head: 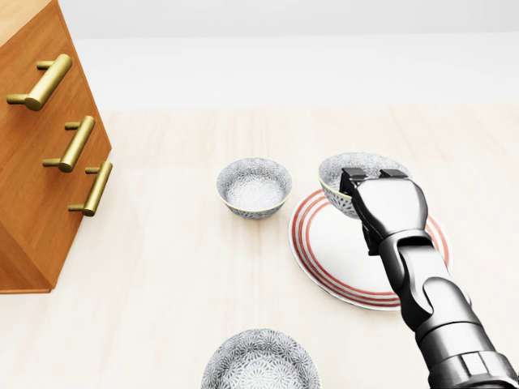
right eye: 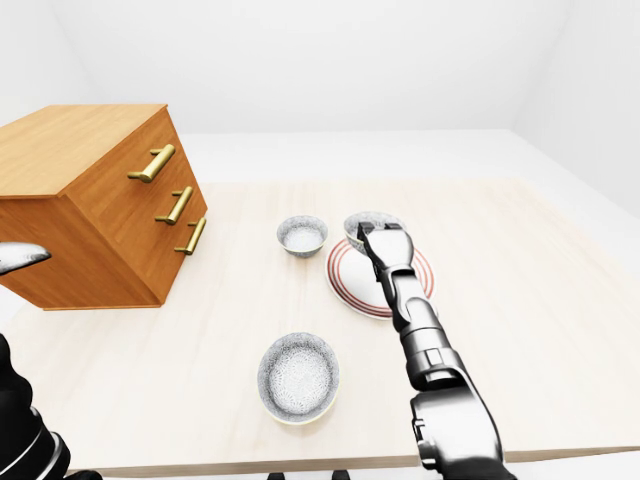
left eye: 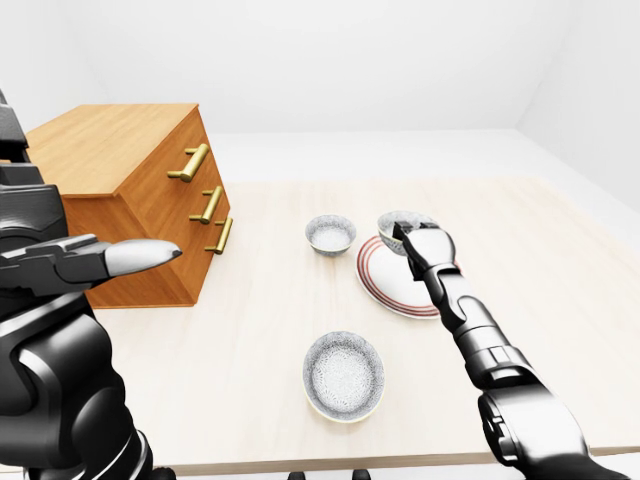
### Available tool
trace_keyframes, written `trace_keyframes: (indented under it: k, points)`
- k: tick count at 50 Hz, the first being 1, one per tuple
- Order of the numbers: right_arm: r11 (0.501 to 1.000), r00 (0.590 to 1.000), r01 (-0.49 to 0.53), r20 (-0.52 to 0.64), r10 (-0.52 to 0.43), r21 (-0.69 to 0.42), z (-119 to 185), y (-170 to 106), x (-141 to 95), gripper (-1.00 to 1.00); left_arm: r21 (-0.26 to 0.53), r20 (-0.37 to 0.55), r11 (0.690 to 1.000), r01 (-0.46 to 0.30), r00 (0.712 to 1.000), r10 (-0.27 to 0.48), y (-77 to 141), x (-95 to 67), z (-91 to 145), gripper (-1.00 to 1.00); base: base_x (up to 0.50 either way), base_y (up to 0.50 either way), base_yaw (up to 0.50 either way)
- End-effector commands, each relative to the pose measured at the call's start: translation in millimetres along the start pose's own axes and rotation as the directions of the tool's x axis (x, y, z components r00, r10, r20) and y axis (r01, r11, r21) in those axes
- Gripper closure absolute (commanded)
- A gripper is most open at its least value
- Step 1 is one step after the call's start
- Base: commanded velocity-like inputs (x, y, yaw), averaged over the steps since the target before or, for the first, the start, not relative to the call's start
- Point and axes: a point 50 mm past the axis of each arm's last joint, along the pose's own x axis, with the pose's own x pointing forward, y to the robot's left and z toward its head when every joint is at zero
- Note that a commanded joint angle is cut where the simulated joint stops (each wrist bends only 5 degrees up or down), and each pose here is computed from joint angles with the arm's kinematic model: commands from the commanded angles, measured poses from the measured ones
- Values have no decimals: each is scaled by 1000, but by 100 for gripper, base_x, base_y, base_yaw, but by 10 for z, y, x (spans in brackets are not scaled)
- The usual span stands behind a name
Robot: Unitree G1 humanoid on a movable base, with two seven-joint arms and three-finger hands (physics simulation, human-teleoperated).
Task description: Put the bowl in the middle on the plate.
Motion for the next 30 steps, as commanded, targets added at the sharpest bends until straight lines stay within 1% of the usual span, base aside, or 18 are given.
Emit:
trace_keyframes:
  k: [1, 8, 20, 30]
  points:
    - [998, 996, 47, -76, -50, -44, -203, 123, 20, 100, 7, -9, 1000, 1, 1000, -1, 3, -5, -19, -100, 0, 0, 0]
    - [998, 994, 37, -103, -43, -55, -272, 201, -26, 100, 13, -16, 1000, 4, 1000, -4, -1, -14, -36, -100, 0, 0, 0]
    - [999, 986, 14, -164, -21, -45, -436, 194, -51, 100, 15, -15, 1000, 6, 1000, -6, -6, -22, -35, -100, 0, 0, 0]
    - [999, 984, 5, -179, -12, -44, -470, 181, -44, 100, 12, -12, 1000, 4, 1000, -4, -4, -20, -26, -100, 0, 0, 0]
